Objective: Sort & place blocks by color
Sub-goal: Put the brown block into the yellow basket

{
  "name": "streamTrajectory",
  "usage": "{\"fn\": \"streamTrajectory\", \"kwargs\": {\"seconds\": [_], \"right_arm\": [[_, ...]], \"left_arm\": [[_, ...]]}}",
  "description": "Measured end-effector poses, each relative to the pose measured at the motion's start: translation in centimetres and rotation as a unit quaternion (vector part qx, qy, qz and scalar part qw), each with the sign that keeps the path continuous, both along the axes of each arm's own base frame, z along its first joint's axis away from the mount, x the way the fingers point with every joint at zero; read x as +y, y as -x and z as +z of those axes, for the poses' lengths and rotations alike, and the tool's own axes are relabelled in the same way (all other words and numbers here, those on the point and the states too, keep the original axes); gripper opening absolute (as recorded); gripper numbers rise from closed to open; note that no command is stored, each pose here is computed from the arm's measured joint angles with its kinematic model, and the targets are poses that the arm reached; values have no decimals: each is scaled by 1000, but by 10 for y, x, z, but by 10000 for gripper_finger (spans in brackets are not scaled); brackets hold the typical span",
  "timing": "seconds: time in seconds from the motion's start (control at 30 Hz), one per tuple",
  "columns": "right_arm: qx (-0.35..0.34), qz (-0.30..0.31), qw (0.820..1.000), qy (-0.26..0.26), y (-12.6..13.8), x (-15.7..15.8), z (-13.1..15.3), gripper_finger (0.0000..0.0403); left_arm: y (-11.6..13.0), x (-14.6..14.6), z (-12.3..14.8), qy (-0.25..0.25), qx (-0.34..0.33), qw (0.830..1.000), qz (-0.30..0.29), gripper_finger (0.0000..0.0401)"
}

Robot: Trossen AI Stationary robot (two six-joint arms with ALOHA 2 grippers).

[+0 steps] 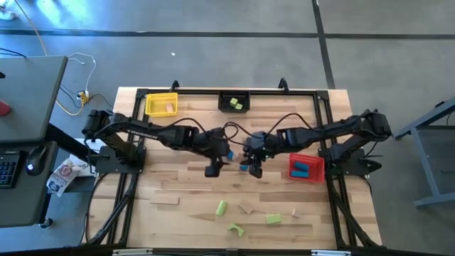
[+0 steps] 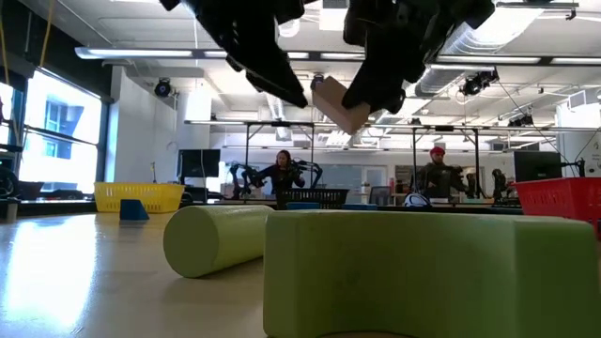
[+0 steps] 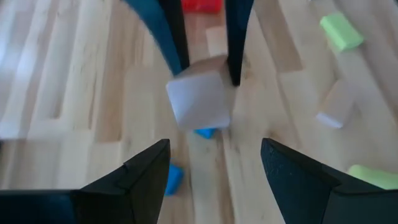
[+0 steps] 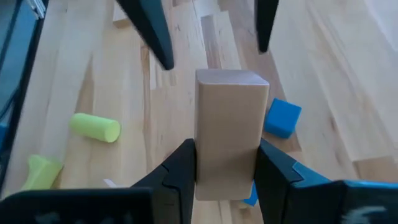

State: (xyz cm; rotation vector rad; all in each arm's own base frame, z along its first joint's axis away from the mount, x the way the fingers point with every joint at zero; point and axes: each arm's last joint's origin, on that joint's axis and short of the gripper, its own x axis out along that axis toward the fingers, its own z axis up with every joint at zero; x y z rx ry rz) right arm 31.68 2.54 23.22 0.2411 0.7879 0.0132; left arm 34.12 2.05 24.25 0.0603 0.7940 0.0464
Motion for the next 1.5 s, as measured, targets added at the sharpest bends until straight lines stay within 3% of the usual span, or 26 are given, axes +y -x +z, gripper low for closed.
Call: {"fn": "streamTrajectory", "kwargs": {"seconds": [0.57,0.83,1.0,1.3,1.5], "right_arm": [[-73,39,995,56,-7,17,10,100],[-73,39,995,55,-7,17,10,101],[-72,42,995,53,-6,17,9,141],[-45,44,996,56,-3,18,5,212],[7,49,998,39,5,27,-1,240]], "left_arm": [[-7,-7,7,34,-50,998,26,234],[-7,-8,7,51,-52,997,6,151],[-7,-8,7,42,-51,998,-2,101],[-2,-7,1,7,-11,1000,15,102],[11,1,-8,-76,73,991,87,105]]}}
